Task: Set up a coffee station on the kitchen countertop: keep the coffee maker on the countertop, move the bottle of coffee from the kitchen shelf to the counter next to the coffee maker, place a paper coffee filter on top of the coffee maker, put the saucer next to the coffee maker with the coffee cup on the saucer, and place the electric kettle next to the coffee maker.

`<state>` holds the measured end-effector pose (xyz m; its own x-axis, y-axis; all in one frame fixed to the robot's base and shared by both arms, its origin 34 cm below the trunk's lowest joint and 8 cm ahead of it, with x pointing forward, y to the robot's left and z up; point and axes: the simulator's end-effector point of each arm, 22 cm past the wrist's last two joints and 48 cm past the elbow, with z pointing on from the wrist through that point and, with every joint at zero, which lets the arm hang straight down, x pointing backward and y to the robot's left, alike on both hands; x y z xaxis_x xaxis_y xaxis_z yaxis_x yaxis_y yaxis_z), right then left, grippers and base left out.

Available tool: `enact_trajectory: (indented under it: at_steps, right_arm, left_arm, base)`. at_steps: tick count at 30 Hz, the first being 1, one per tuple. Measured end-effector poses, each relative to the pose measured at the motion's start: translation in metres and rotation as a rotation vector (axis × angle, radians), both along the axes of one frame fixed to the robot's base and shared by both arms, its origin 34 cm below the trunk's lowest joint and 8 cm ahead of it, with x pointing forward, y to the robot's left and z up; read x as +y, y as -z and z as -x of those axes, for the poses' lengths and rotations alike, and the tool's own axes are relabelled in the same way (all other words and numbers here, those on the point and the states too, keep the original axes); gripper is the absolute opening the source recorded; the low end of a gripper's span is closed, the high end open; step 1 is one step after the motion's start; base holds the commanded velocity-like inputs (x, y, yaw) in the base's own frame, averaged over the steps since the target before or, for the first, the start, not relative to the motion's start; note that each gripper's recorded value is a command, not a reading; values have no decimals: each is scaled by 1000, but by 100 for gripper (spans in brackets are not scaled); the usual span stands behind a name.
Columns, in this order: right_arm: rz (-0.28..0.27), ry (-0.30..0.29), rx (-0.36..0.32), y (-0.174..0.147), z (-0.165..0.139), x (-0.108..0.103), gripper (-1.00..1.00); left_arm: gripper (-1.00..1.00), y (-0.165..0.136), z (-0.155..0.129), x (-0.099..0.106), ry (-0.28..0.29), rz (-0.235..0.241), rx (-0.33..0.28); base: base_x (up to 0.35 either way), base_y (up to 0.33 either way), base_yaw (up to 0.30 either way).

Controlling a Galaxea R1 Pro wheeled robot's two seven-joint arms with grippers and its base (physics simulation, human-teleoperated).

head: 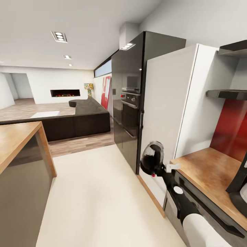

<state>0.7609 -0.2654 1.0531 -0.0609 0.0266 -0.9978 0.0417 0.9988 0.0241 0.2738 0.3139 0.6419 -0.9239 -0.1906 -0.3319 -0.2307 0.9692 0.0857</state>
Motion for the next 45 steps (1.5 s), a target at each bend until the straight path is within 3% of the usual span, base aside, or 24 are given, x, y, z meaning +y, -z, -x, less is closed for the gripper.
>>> enact_trajectory:
  at_steps: [7,45]
  right_arm:
    - [-11,34,-26,-1,2,1,-100]
    - [-12,57,-64,-23,3,-4,-100]
  left_arm:
    - [100,0,0,0,-2,0,-1]
    - [100,-5,-10,4,-1,-5,-28]
  base:
    - [0,0,0]
    - [0,0,-29]
